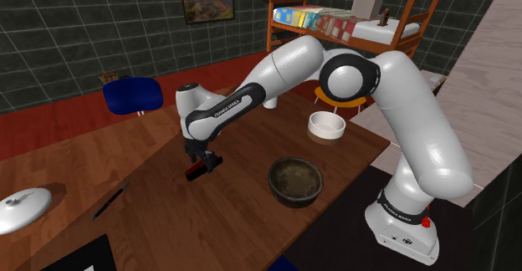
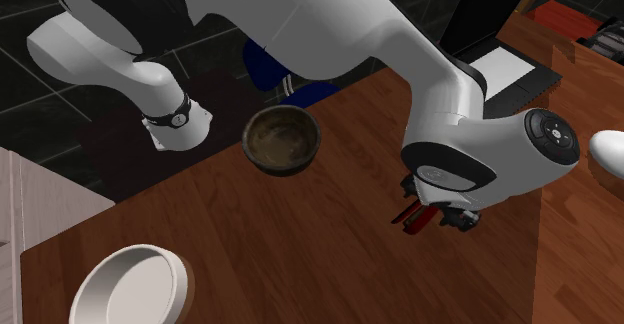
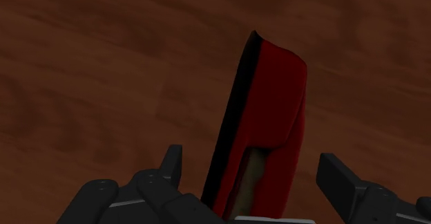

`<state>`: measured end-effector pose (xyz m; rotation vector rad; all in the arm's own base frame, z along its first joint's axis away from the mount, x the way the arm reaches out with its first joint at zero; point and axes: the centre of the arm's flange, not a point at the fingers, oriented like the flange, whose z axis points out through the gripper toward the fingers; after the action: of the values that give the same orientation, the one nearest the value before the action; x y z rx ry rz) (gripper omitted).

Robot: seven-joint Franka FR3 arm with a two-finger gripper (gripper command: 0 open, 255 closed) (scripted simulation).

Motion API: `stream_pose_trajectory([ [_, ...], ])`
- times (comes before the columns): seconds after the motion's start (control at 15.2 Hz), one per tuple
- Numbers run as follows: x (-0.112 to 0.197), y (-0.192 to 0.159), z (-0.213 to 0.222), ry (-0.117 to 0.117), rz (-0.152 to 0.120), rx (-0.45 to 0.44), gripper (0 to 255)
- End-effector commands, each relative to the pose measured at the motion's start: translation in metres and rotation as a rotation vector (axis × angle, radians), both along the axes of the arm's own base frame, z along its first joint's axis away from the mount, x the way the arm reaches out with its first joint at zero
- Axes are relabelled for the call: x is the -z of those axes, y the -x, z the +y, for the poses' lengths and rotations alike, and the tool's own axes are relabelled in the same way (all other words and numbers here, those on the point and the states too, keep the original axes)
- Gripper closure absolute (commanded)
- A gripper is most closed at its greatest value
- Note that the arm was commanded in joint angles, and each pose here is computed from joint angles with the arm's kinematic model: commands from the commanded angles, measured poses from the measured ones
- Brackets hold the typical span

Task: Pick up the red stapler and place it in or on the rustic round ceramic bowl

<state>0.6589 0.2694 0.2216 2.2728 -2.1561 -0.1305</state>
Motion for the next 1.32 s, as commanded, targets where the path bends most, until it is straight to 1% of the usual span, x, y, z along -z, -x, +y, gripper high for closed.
stream_pose_trajectory([
  [0.0, 0.002, 0.000, 0.001, 0.000, -0.001, 0.000, 0],
  [0.33, 0.002, 0.000, 0.001, 0.000, 0.000, 0.000, 0],
  [0.4, 0.002, 0.000, 0.001, 0.000, 0.000, 0.000, 255],
  [0.99, 0.002, 0.000, 0.001, 0.000, -0.001, 0.000, 255],
  [1.25, -0.019, 0.000, 0.001, 0.000, -0.001, 0.000, 255],
])
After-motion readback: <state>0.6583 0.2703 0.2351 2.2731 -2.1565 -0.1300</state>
